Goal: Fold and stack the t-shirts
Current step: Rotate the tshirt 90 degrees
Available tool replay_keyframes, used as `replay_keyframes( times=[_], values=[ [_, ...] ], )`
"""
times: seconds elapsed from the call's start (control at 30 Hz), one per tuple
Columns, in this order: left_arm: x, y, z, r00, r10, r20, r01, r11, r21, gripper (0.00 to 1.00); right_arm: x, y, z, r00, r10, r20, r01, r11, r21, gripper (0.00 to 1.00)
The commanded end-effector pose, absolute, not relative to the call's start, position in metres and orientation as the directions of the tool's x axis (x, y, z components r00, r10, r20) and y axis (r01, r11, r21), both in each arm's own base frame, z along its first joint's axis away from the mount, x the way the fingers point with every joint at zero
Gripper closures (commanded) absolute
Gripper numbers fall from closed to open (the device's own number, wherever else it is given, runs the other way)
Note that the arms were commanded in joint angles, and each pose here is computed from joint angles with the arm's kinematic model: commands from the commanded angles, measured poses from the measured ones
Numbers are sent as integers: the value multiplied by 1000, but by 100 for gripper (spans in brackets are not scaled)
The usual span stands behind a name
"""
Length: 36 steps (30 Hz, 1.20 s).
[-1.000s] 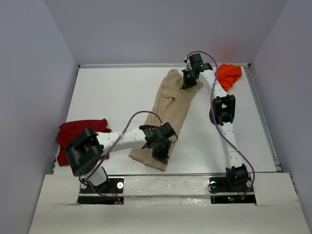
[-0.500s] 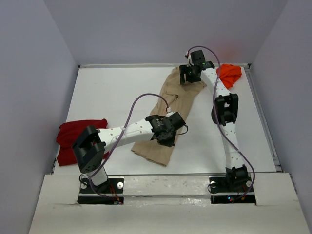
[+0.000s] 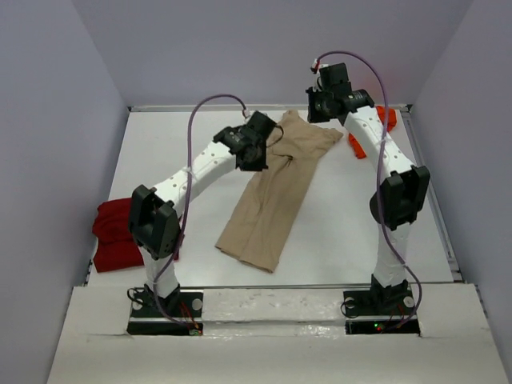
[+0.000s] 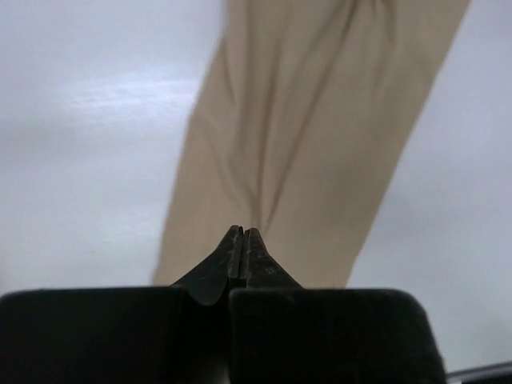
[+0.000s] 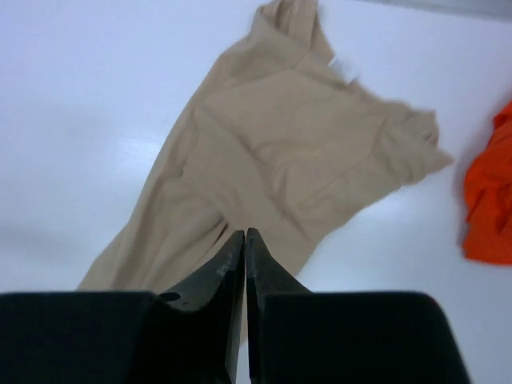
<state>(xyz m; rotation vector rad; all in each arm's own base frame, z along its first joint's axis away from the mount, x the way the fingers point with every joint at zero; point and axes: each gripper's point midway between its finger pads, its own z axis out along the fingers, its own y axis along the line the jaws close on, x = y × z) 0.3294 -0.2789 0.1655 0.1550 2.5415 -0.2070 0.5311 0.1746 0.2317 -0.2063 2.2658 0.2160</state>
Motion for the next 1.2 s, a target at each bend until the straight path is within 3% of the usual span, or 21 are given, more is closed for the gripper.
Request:
replay_keyframes(
  times=[0.0, 0.03, 0.07, 0.1, 0.23, 0.5, 0.73, 1.17],
  values=[
    [406, -257, 210, -768, 41, -640, 143, 984, -109, 100, 481, 183, 208, -730, 24, -683, -156, 967, 201, 100],
    [418, -256, 211, -763, 60, -643, 158, 983, -95, 100, 463, 189, 177, -770, 21, -637, -157, 962, 222, 100],
    [433, -259, 187, -789, 75, -609, 155, 985, -79, 100, 452, 193, 170, -781, 12, -625, -170, 958, 231, 100],
    [448, -258, 207, -780, 53, -623, 151, 983, -105, 100, 439, 200, 174, -776, 2, -631, -190, 952, 238, 100],
    [485, -272, 177, -786, 72, -614, 195, 971, -135, 100, 403, 198, 142, -816, -19, -578, -178, 959, 220, 100],
    [509, -294, 139, -791, 50, -610, 251, 935, -249, 100, 393, 196, 137, -832, -5, -554, -159, 960, 231, 100],
    [509, -308, 129, -789, 78, -609, 312, 905, -289, 100, 385, 193, 136, -838, -13, -545, -166, 959, 231, 100],
    [492, -378, 133, -791, 109, -602, 508, 665, -547, 100, 374, 179, 137, -830, -18, -557, -148, 971, 190, 100]
  ],
)
